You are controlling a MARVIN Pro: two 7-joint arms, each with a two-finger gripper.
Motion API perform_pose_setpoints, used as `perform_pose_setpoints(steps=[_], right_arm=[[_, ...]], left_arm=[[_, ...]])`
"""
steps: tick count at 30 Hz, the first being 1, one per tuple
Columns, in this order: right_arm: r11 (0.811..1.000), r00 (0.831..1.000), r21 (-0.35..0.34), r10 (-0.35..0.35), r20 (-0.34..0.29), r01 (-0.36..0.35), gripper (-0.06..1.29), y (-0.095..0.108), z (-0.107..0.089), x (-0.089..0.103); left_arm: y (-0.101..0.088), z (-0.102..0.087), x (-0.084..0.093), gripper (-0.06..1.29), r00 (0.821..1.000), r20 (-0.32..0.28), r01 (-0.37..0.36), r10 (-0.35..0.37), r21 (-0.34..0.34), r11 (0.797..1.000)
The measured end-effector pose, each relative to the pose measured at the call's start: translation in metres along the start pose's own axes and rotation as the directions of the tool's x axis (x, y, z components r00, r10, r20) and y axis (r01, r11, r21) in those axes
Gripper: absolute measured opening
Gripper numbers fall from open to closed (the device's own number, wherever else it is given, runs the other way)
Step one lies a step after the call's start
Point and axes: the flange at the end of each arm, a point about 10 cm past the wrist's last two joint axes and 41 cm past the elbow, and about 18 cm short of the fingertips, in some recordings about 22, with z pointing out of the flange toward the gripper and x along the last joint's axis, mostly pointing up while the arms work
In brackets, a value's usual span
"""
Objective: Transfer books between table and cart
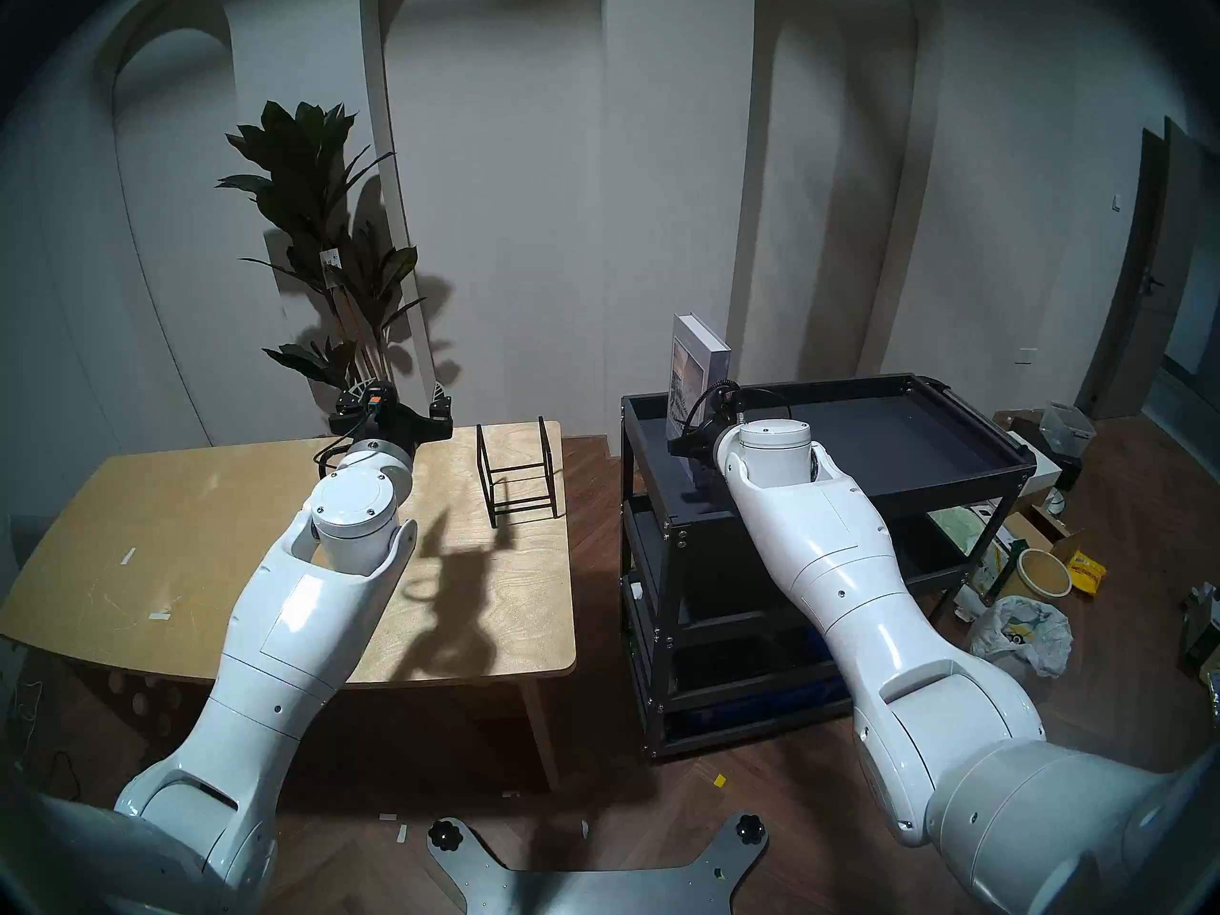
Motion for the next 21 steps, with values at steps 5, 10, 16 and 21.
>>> perform_pose_setpoints(steps=[5, 10, 16, 21], right_arm=[[1.0, 1.0, -0.005, 0.023, -0.012, -0.023, 0.42, 0.0003, -0.0015, -0.0021], [0.999, 0.999, -0.008, 0.037, -0.02, -0.037, 0.42, -0.0001, -0.0027, -0.0036], [0.999, 0.999, -0.009, 0.041, -0.021, -0.042, 0.42, -0.0012, -0.0027, -0.0047], [0.999, 0.999, -0.006, 0.042, -0.019, -0.042, 0.42, -0.0021, -0.0024, -0.0055]], left_arm=[[0.0006, -0.0004, -0.0008, 1.24, 1.0, 0.002, 0.001, -0.001, -0.002, 1.0], [0.001, -0.0009, -0.0016, 1.24, 1.0, 0.003, 0.001, -0.001, -0.004, 1.0], [0.0016, -0.0011, -0.0018, 1.24, 1.0, 0.004, 0.003, -0.003, -0.006, 1.0], [0.0023, -0.0012, -0.002, 1.24, 1.0, 0.005, 0.004, -0.004, -0.007, 1.0]])
